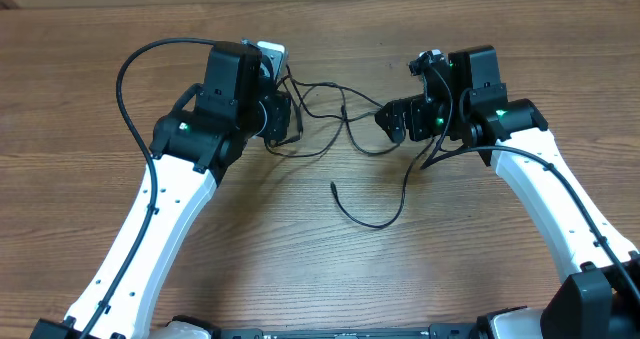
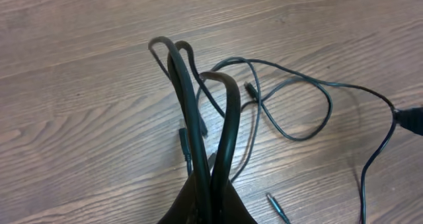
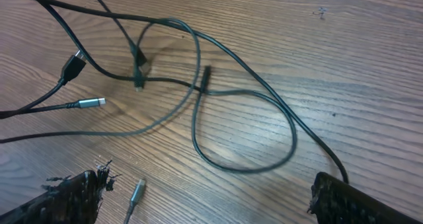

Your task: Untangle cables

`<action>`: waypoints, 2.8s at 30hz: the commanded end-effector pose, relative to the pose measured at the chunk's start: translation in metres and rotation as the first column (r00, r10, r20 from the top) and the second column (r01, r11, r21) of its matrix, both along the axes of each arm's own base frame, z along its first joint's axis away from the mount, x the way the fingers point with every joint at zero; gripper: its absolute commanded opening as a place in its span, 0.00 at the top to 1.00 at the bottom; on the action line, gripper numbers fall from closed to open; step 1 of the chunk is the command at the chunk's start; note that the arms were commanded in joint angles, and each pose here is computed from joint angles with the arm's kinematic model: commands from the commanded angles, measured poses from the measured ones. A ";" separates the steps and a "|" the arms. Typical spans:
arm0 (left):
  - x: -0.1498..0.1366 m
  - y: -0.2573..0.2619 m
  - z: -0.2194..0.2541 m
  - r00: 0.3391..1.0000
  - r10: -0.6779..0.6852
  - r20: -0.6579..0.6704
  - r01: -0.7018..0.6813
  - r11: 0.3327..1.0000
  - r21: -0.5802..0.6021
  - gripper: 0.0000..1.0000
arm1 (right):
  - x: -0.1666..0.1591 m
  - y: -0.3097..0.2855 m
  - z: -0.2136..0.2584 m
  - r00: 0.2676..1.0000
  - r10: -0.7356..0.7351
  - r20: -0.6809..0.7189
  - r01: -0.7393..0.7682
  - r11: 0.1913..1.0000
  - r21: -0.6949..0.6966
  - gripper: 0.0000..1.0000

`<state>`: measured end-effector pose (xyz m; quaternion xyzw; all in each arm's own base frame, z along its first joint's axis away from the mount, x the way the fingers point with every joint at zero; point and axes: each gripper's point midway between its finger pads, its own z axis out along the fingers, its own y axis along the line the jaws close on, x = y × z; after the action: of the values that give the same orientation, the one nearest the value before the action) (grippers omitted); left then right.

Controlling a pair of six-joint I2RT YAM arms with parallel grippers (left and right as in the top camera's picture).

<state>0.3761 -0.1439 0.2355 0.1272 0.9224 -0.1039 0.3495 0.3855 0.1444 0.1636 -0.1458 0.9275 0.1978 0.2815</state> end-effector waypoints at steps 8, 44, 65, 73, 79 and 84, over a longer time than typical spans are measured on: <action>-0.019 -0.004 0.068 0.982 -0.070 0.175 0.079 0.996 -0.045 0.96 | 0.000 0.001 0.001 1.000 0.009 0.007 -0.009 1.000 0.009 0.00; -0.046 -0.041 0.089 0.927 -0.301 0.226 0.336 0.931 -0.140 0.96 | -0.003 0.001 -0.002 1.000 0.017 -0.004 -0.017 1.000 0.002 0.00; -0.054 -0.056 0.099 0.836 -0.453 0.310 0.498 0.863 -0.081 0.96 | -0.020 0.027 0.008 0.966 0.254 0.050 -0.257 0.964 0.074 0.00; -0.072 -0.068 0.098 0.693 -0.626 0.358 0.661 0.750 0.033 0.96 | -0.031 0.037 0.012 0.936 0.345 0.074 -0.351 0.931 0.102 0.00; -0.068 -0.062 0.092 0.711 -0.618 0.334 0.638 0.767 0.061 0.96 | -0.032 0.037 0.011 0.936 0.345 0.071 -0.351 0.931 0.102 0.00; -0.070 -0.062 0.090 0.713 -0.620 0.326 0.640 0.766 0.057 0.96 | -0.036 0.041 0.014 0.913 0.396 0.099 -0.405 0.908 0.109 0.00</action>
<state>0.3105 -0.2037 0.3047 0.4218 0.7717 -0.2282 0.4177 0.3542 0.1810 0.1752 -0.2965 0.8679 0.2906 0.2729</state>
